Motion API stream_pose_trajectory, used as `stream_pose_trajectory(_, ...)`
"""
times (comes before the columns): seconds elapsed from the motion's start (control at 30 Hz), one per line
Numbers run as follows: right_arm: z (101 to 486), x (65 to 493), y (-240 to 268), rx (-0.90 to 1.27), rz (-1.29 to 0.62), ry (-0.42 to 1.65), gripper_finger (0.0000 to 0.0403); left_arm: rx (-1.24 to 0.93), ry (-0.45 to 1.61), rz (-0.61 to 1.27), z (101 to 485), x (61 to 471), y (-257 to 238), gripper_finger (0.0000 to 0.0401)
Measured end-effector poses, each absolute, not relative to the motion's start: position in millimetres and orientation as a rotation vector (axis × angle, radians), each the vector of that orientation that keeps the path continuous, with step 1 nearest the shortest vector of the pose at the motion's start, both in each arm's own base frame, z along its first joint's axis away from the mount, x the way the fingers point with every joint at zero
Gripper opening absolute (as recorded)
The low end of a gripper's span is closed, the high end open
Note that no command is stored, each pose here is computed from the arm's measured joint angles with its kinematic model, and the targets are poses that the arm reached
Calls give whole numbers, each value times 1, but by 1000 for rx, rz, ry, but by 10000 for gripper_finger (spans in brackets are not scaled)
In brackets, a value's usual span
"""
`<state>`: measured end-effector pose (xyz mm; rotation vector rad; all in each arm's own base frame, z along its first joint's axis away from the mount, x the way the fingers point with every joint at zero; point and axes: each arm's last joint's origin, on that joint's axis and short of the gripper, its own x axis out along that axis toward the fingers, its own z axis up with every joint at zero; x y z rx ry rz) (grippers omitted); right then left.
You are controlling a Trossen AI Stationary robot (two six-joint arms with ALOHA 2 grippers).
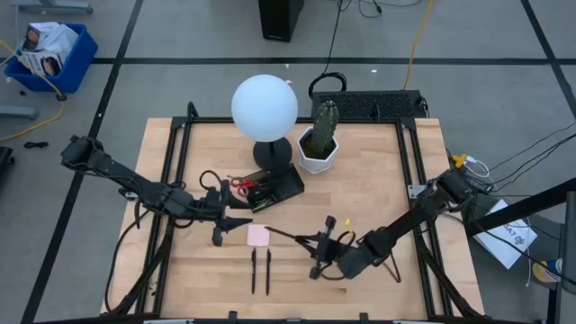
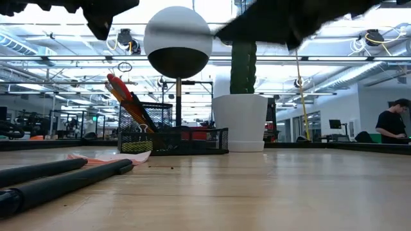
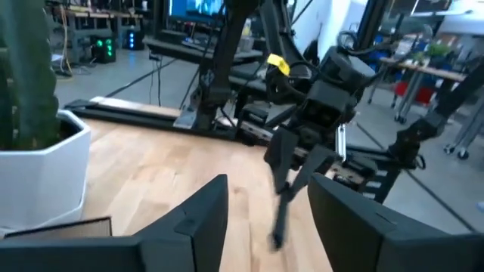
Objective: Pick and place office supplies into organizer
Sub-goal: Put the top right black pen into the desk organizer
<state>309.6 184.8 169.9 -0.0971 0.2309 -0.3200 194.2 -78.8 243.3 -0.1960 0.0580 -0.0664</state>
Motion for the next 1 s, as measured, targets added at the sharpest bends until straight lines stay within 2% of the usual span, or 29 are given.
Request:
stream_pose_trajectory(0.33, 187, 329, 160, -98, -257, 145, 26, -212, 30, -113, 241, 202, -84, 155)
stream_pose_trajectory(0.67, 194, 339, 145, -92, -216, 88, 26, -215, 72, -101, 227, 213, -88, 159)
stream_pose_trajectory(1.0, 197, 344, 136, -82, -198, 60, 26, -240, 54, -87, 227, 215, -88, 135)
